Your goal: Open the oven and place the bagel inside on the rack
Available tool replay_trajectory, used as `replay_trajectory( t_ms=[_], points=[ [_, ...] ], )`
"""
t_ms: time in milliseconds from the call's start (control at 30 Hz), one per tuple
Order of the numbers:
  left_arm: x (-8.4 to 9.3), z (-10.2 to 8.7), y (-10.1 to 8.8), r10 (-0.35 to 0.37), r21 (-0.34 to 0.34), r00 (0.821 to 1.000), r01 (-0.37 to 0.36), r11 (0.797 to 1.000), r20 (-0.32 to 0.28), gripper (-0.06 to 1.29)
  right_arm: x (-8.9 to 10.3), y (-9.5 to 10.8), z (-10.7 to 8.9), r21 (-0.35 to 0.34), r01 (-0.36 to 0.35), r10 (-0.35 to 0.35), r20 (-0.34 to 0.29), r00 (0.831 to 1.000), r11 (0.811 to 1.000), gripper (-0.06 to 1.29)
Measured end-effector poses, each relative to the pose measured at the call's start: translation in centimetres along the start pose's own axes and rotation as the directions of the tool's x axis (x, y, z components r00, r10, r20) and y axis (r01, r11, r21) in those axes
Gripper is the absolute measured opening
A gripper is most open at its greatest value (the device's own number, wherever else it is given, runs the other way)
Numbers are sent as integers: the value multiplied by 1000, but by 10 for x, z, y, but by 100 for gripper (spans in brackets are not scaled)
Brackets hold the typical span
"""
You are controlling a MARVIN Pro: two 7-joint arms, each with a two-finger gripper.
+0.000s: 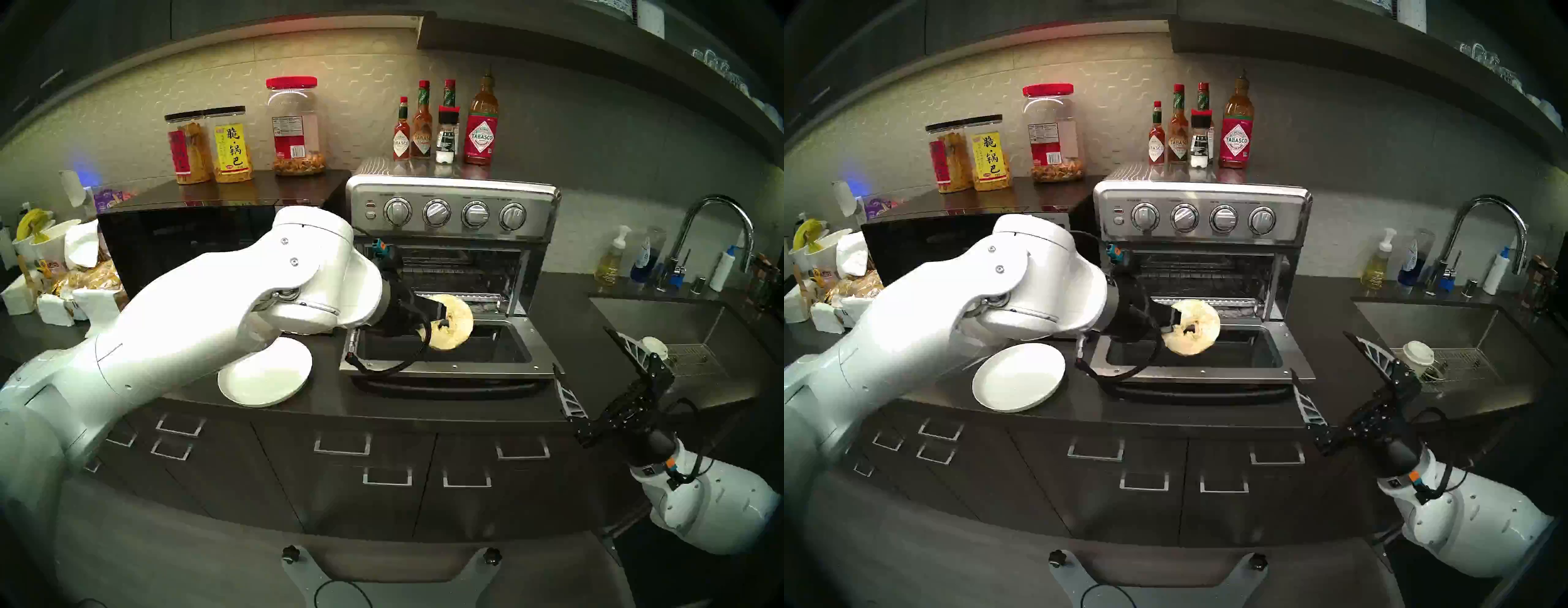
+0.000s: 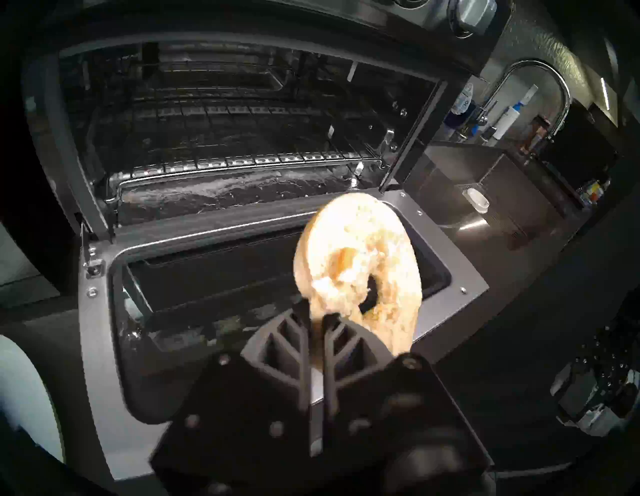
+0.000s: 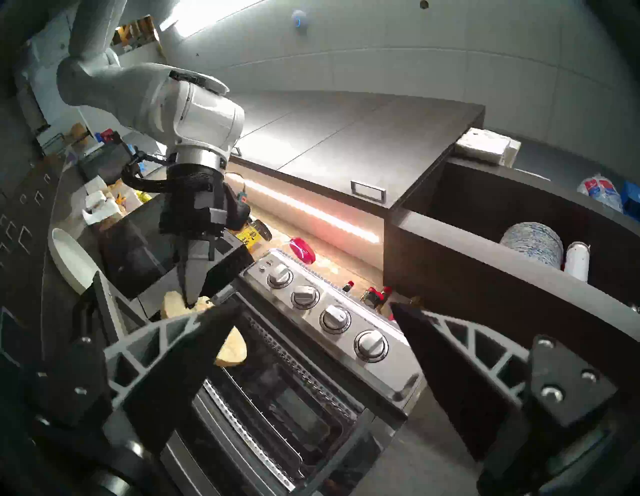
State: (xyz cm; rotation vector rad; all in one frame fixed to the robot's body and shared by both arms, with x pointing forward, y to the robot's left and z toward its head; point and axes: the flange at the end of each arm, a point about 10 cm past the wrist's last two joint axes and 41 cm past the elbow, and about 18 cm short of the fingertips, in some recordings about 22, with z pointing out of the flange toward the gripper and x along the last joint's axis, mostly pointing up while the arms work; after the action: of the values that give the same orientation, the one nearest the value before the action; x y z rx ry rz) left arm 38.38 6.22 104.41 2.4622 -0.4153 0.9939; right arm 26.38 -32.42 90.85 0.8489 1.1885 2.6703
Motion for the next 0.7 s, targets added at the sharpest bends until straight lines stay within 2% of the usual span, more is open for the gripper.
replay_trajectory(
  t_ms=[233,267,533,700],
  points=[
    [0,0,1,-1,-3,1000,1,1000,-1,5,-5,8,3,52,76,-74,-37,997,996,123],
    [1,0,1,-2,-4,1000,2,1000,-1,5,-7,12,4,79,102,-98,-53,994,992,123],
    [1,-1,1,-2,-5,1000,2,1000,-2,5,-8,23,13,146,147,-133,-98,986,978,123],
    [1,-1,1,-1,-5,1000,1,1000,-3,5,-9,32,19,164,165,-147,-115,982,973,123]
  ],
)
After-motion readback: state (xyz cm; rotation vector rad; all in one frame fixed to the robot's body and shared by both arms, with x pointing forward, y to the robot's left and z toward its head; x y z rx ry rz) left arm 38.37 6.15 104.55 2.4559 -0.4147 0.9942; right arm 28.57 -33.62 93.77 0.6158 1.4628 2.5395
